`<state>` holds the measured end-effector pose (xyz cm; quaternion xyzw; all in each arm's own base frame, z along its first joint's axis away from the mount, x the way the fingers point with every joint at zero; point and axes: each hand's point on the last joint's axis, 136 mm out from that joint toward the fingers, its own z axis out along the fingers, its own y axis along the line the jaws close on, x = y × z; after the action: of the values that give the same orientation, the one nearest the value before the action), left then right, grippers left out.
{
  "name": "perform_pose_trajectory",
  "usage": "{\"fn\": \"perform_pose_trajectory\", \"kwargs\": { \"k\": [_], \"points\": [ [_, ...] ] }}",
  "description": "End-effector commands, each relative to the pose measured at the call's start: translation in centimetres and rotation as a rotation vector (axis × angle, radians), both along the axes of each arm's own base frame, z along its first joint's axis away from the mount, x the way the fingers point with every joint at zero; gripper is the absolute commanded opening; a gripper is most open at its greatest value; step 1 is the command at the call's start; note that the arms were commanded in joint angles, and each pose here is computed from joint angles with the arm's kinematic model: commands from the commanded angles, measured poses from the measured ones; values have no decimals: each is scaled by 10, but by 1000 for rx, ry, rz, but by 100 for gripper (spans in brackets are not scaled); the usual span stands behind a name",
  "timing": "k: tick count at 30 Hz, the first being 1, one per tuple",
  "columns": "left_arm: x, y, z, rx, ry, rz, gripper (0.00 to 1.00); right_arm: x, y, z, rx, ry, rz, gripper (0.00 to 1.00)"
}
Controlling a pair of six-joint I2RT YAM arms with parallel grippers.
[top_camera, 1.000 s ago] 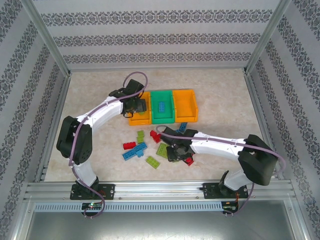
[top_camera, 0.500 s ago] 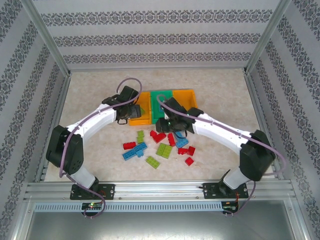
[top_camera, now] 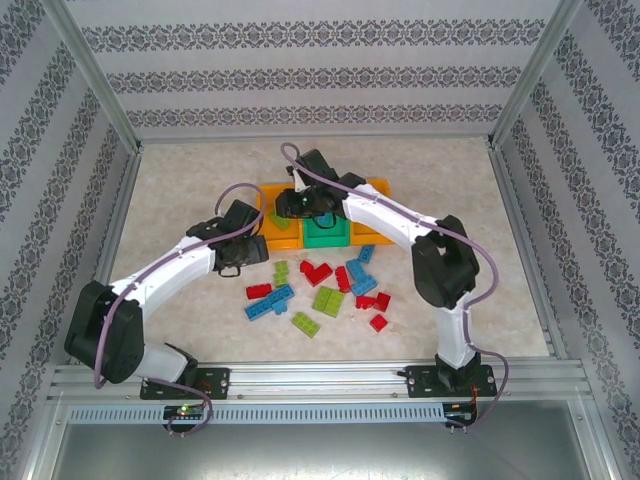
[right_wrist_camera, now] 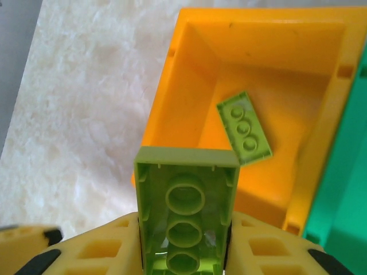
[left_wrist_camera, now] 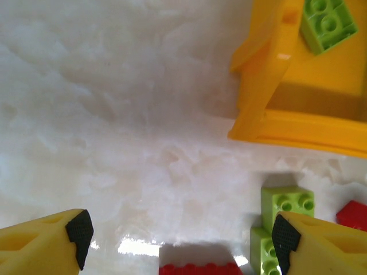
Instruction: Sort the legos into containers by color
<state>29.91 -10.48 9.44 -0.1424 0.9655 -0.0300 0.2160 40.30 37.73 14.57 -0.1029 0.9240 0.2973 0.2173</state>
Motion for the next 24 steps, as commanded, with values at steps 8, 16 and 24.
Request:
{"fn": "perform_pose_trajectory", "kwargs": {
  "k": [8, 16, 24],
  "points": [
    [-33, -7, -8, -24, 95, 42, 85, 25, 0, -26, -4, 62, -15, 47],
    [-47, -23, -21, -37, 130, 53, 86, 19, -1, -5, 25, 31, 5, 65],
    [-54, -23, -25, -14, 175, 44, 86, -7, -44, 6, -77, -51, 20, 73]
  ]
}}
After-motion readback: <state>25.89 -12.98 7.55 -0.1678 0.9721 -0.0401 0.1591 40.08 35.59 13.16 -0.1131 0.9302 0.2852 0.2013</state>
